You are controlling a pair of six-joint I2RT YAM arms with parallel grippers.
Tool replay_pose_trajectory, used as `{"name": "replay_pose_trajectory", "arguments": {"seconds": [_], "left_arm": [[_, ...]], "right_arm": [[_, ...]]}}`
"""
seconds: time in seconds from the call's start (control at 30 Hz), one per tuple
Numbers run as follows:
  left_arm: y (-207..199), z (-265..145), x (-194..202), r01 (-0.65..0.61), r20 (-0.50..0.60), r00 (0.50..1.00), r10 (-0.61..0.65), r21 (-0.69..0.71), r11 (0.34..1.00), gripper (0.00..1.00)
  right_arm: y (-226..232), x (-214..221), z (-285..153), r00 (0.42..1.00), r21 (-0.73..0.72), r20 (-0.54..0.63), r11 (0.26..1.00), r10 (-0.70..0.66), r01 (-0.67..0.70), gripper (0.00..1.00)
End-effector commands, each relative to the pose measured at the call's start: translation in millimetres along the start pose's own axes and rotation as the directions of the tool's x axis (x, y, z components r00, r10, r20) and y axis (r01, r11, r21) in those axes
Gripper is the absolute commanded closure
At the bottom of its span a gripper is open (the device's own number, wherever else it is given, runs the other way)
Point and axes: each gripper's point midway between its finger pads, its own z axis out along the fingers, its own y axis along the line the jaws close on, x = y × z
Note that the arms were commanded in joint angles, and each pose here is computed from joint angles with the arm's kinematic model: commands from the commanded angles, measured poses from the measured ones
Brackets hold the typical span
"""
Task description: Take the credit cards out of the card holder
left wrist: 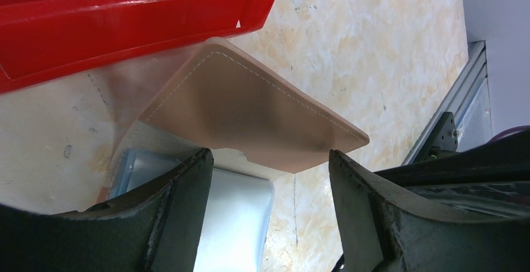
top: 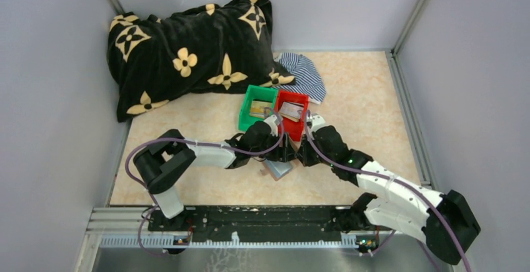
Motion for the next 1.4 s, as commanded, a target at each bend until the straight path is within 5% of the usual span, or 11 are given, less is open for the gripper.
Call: {"name": "replay_pose_trajectory", "arguments": {"seconds": [0.0, 0.5, 0.87, 1.37], "left_arm": [[4.7, -6.6, 2.3, -0.003, -0.004, 1.0, 0.003, -0.015, 1.0, 0.25], [3.0, -32.5, -1.9, -0.016, 0.032, 0.999, 0.016, 0.005, 1.0, 0.26], [17.7, -92.2, 0.5, 0.023, 0.163, 0.986, -0.018, -0.03, 0.999, 0.28], [7.6, -98.9, 9.9, 0.02, 0.157, 0.987, -0.029, 0.058, 0.998, 0.28]], "right_arm": [[5.3, -12.0, 15.7, 0.999, -0.028, 0.049, 0.999, 0.019, -0.018, 1.0], [-15.1, 15.0, 40.6, 0.999, 0.048, -0.029, 0.998, 0.032, -0.031, 1.0], [-3.1, 4.1, 62.4, 0.998, 0.007, -0.056, 1.0, 0.007, -0.007, 1.0], [7.3, -27.4, 71.7, 0.998, 0.004, -0.04, 0.999, -0.048, 0.048, 1.0]]}}
